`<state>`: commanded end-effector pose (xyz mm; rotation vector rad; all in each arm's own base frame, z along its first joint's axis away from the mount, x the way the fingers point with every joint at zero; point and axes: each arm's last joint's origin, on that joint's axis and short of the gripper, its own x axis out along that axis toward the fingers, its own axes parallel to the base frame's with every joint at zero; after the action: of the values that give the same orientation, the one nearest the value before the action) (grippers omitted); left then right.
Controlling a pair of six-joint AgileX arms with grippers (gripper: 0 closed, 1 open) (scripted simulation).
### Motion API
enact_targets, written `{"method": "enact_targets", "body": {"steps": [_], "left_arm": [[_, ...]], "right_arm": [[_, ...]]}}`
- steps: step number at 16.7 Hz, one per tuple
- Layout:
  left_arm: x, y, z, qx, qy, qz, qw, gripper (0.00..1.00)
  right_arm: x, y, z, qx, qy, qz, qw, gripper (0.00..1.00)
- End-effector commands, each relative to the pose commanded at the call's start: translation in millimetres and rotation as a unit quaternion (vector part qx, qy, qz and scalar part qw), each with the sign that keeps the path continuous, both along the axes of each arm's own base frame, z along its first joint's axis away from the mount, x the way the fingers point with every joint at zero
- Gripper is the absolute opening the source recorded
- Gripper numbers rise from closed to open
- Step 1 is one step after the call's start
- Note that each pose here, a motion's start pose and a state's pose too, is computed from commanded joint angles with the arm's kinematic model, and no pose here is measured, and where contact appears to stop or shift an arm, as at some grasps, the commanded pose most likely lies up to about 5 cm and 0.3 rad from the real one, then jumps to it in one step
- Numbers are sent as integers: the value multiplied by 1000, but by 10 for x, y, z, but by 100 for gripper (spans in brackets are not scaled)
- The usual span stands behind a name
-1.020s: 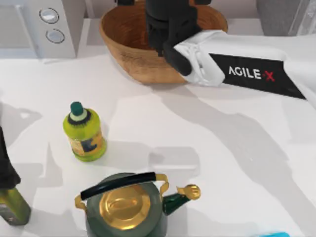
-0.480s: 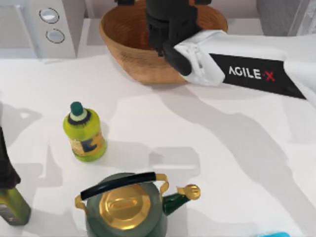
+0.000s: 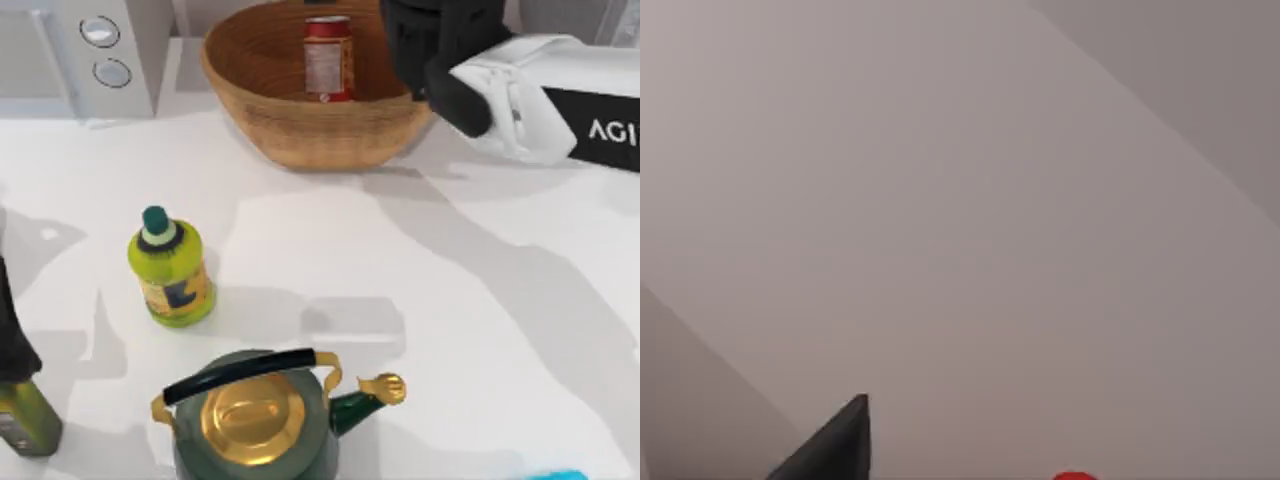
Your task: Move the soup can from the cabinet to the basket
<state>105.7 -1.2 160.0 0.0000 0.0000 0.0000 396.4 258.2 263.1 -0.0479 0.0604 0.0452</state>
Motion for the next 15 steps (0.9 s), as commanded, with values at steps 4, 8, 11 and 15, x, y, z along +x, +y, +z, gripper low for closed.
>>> {"method": "enact_targets", "body": {"steps": [4, 8, 11, 15], "left_arm": [[0, 0, 0, 0, 0, 0, 1000, 100], [0, 0, 0, 0, 0, 0, 1000, 100], [0, 0, 0, 0, 0, 0, 1000, 100], [0, 0, 0, 0, 0, 0, 1000, 100]], "right_arm": [[-580, -813, 489, 2, 0, 11, 1000, 100], [-1495, -1676, 713, 18, -29, 13, 999, 100], [-2189, -2140, 488, 27, -53, 9, 998, 100], [-2749, -2443, -177, 28, -62, -2, 998, 100]]}}
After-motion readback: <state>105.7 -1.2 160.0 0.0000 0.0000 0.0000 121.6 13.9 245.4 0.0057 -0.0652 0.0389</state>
